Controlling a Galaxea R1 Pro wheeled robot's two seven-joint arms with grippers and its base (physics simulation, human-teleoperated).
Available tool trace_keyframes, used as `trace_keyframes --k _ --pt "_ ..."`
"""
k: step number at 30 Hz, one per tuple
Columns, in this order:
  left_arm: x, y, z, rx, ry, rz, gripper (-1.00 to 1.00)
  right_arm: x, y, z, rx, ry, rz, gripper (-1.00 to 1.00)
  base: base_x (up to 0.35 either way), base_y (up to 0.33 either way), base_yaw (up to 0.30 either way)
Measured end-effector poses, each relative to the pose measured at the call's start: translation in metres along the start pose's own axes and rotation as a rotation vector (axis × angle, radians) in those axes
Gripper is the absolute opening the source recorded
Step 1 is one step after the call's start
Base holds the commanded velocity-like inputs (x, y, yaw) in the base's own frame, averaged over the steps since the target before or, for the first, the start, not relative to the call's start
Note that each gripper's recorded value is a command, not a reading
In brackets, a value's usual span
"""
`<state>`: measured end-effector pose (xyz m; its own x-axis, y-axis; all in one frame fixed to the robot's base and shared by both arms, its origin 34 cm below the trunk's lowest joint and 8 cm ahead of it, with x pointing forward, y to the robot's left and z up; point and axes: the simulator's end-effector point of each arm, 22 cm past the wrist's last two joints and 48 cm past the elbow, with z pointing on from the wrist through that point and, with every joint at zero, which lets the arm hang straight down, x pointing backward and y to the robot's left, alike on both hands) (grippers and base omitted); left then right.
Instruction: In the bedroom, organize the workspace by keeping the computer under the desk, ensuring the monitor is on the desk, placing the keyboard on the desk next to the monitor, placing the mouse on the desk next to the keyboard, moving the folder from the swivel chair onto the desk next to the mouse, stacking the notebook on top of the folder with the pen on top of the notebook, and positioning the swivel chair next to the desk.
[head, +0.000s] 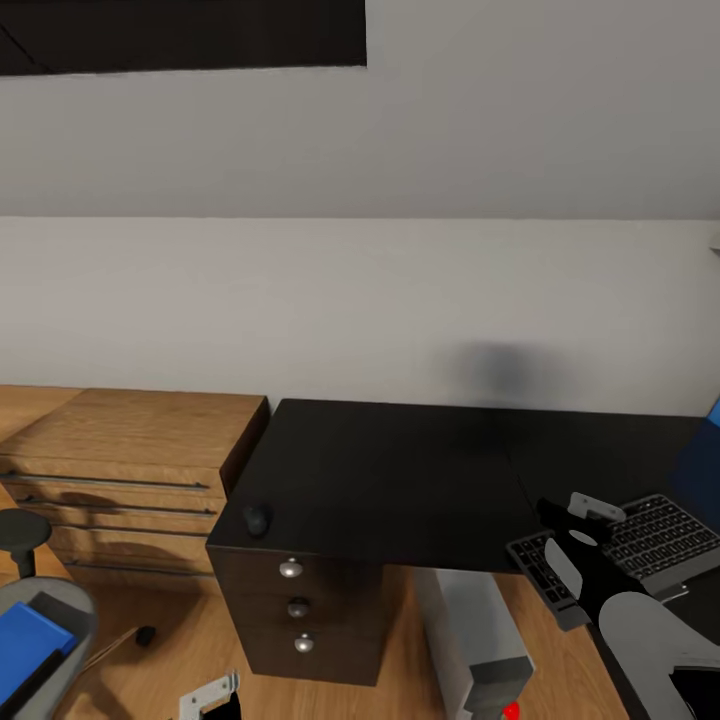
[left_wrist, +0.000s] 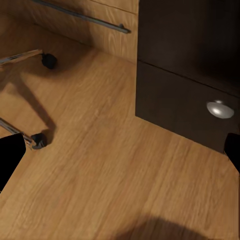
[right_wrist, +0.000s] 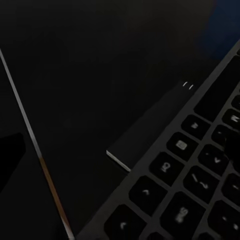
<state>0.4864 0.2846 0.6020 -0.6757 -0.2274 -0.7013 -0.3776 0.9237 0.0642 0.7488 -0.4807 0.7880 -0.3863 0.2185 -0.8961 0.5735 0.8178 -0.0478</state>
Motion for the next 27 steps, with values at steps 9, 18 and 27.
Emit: trace_keyframes --k 9,18,27 --pt "-0.015 -0.003 -0.006 0.022 -0.071 -0.037 1.00 0.013 0.001 0.006 0.000 0.000 -0.001 1.00 0.000 0.000 0.000" --pt "-0.010 0.000 -0.015 0.030 -0.090 -0.051 1.00 0.021 0.001 0.010 0.000 0.000 -0.004 1.00 0.000 0.000 0.000" --pt "0.015 0.006 -0.014 0.019 -0.045 -0.028 1.00 0.021 0.000 0.010 0.002 -0.001 -0.009 1.00 0.000 0.000 0.000"
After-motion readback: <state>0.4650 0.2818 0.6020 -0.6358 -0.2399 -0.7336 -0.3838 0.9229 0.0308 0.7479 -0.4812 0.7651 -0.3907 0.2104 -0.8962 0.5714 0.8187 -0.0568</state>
